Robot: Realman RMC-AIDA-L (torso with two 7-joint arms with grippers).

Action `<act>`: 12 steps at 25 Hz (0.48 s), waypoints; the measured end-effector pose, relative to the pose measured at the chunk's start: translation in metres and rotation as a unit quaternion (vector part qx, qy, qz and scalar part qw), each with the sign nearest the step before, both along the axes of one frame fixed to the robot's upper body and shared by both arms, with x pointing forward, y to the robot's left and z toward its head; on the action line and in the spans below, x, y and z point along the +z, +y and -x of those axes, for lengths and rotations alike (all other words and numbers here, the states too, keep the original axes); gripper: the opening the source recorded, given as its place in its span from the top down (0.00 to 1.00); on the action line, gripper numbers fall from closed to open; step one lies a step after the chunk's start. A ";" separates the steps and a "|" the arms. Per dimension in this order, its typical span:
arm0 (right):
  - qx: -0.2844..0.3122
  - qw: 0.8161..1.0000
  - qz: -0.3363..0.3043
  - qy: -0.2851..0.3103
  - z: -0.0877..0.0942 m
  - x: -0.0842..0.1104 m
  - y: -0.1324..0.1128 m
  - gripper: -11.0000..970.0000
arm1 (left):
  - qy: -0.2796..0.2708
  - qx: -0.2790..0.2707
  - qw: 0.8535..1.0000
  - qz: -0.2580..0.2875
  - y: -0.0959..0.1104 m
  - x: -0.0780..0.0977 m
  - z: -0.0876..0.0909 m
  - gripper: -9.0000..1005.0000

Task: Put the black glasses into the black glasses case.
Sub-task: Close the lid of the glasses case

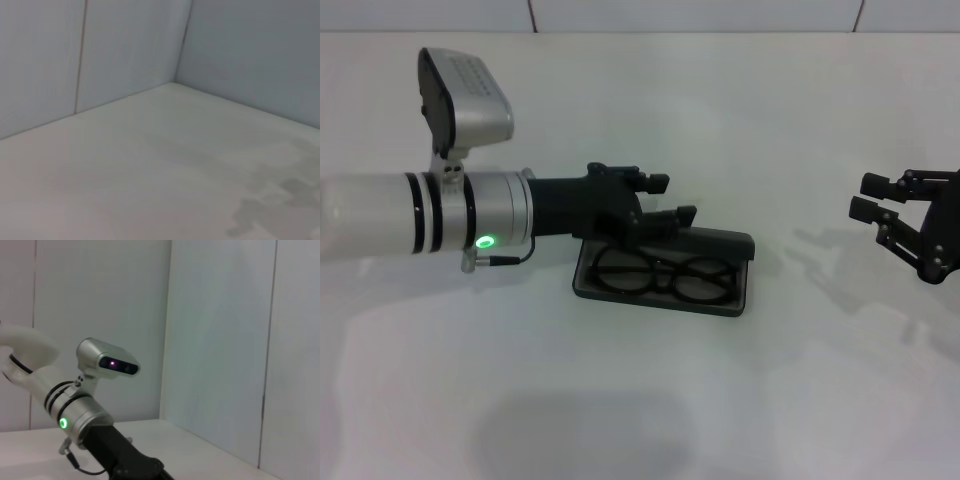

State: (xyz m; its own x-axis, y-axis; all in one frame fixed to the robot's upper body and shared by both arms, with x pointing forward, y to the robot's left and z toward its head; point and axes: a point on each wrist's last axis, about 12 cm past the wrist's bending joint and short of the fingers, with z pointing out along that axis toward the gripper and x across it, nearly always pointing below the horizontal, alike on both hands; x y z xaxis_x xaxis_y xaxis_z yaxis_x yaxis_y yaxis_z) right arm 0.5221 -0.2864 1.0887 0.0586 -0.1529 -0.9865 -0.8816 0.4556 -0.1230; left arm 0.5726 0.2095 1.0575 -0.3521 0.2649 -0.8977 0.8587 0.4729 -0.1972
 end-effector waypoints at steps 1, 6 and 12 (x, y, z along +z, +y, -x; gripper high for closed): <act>-0.001 1.000 0.001 0.001 -0.001 0.000 0.000 0.75 | 0.000 -0.002 1.000 -0.001 0.000 -0.001 0.001 0.37; -0.004 1.000 0.003 0.001 -0.002 -0.001 0.000 0.75 | -0.005 -0.020 1.000 -0.013 -0.002 -0.008 0.007 0.38; -0.003 1.000 0.003 0.001 -0.002 -0.001 0.000 0.74 | -0.012 -0.023 1.000 -0.015 -0.001 -0.011 0.011 0.38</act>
State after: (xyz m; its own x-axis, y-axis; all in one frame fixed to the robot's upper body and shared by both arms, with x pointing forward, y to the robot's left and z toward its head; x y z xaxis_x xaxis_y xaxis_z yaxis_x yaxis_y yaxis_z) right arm 0.5239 -0.2861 1.0882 0.0559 -0.1592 -0.9857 -0.8789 0.4605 -0.1243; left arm 0.5613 0.2085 1.0463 -0.3165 0.3079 -0.8972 0.8842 0.4383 -0.1615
